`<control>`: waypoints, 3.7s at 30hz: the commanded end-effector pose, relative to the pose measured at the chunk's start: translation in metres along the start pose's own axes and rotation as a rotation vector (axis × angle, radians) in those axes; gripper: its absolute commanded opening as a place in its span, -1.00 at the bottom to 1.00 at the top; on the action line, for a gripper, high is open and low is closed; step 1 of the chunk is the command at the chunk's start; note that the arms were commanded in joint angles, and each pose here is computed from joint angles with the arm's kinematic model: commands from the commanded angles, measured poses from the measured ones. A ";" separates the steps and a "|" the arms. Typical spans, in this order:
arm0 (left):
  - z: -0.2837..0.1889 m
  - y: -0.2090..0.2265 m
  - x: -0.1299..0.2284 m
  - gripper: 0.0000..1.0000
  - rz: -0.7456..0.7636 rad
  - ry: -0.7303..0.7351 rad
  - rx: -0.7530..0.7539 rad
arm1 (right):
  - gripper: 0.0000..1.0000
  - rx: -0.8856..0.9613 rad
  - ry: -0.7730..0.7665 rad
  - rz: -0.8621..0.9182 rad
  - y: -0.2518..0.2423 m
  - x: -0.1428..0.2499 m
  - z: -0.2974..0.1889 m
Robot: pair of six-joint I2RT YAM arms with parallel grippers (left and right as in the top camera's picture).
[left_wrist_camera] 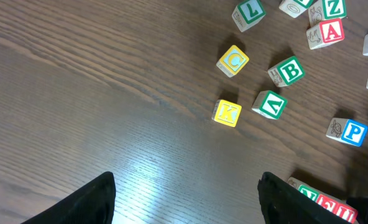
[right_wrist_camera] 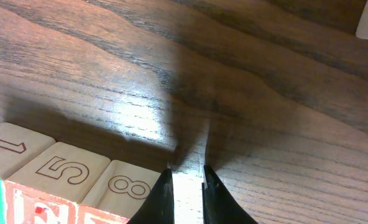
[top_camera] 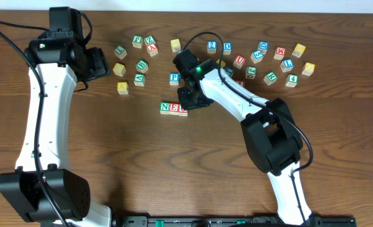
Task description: Spell out NEURIPS
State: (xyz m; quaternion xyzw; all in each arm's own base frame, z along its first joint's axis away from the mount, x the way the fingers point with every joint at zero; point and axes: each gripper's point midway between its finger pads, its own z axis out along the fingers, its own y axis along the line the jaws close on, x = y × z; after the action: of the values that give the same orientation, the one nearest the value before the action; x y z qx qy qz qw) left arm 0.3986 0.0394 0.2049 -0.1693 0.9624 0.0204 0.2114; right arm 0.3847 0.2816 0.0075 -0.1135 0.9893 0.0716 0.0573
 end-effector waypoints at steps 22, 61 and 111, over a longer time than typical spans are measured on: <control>0.006 -0.001 0.004 0.45 0.022 0.023 -0.003 | -0.75 -0.021 -0.001 -0.019 0.017 0.004 0.004; 0.049 -0.033 0.049 0.44 0.109 0.134 0.046 | -0.51 -0.026 -0.008 0.006 0.012 0.000 -0.005; 0.154 -0.132 0.153 -0.78 0.459 0.394 0.322 | -0.80 0.031 0.061 0.124 -0.035 0.010 -0.024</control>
State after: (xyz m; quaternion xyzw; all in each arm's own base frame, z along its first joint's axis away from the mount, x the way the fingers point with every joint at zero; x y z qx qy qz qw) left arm 0.3794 -0.1160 0.0093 0.0781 0.9896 -0.1118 0.0455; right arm 0.3778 0.2431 0.0099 -0.0579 0.9969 0.0527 0.0080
